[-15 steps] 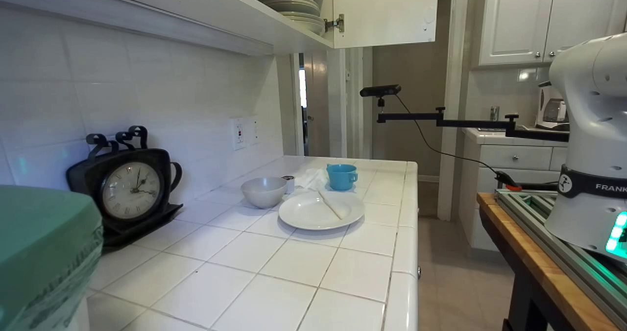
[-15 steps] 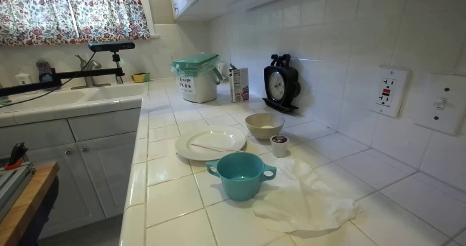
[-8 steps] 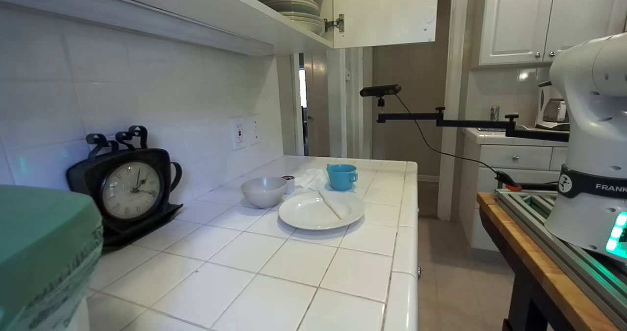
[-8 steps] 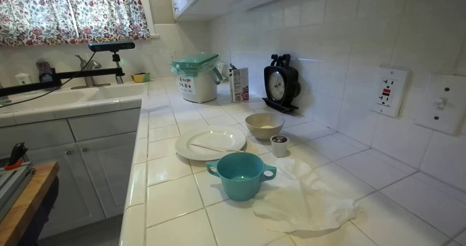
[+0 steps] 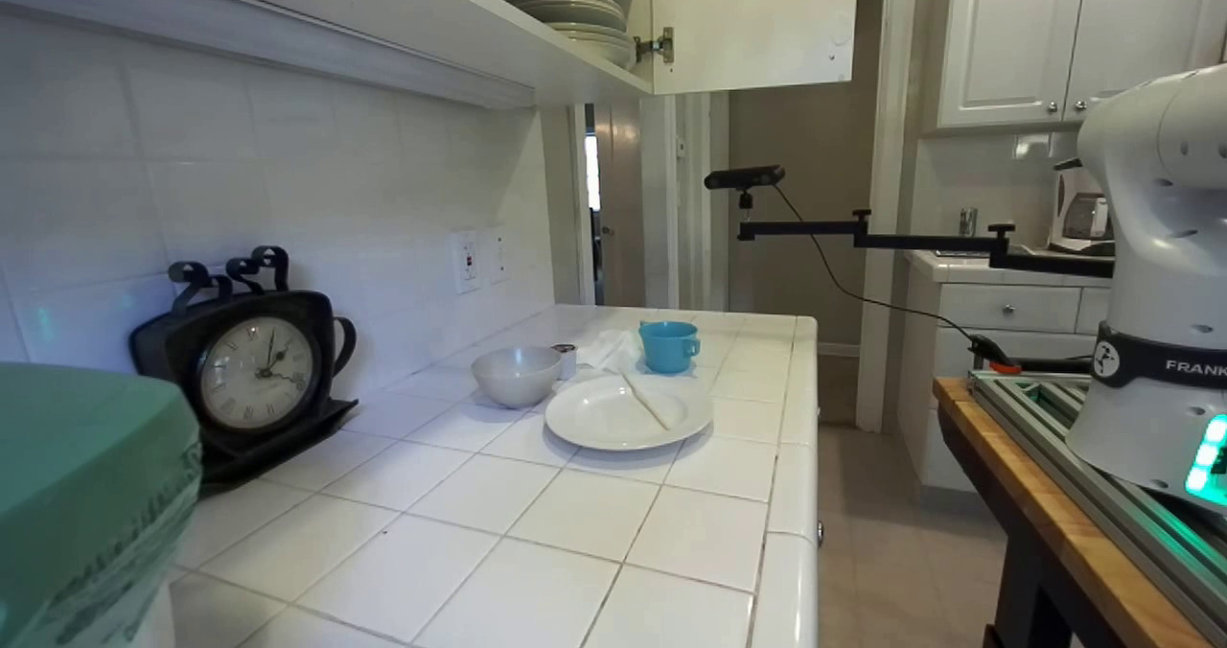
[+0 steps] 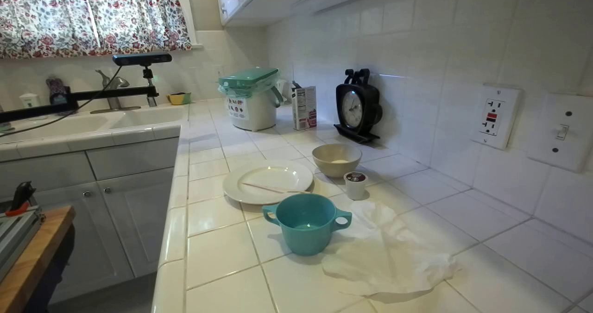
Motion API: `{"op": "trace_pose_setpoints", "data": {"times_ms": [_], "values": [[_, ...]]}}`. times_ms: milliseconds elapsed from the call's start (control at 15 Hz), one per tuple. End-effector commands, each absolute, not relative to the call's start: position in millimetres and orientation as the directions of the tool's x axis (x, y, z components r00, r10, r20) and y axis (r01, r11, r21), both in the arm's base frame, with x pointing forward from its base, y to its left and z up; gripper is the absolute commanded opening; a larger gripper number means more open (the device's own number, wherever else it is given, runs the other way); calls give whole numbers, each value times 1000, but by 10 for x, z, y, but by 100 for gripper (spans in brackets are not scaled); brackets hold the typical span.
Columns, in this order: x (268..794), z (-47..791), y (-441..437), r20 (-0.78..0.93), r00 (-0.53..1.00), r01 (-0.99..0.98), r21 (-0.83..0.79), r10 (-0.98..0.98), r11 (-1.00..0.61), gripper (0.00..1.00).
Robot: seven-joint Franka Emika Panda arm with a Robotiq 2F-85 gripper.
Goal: Close the left upper cabinet door.
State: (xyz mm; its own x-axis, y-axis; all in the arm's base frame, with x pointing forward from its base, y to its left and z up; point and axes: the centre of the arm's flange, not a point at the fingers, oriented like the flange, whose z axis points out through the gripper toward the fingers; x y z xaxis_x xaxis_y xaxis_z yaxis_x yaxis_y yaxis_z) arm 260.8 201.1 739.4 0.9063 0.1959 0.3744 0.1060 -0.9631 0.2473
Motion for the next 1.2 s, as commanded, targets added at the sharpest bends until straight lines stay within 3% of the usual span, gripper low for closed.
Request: {"op": "trace_pose_setpoints", "data": {"times_ms": [0,733,1133], "values": [[2609,7408,1824,376,901,77,349,215,-934,100],[2601,7395,1234,414,901,-70,431,128,-900,100],[2697,7388,957,424,895,-139,561,139,-816,100]]}}
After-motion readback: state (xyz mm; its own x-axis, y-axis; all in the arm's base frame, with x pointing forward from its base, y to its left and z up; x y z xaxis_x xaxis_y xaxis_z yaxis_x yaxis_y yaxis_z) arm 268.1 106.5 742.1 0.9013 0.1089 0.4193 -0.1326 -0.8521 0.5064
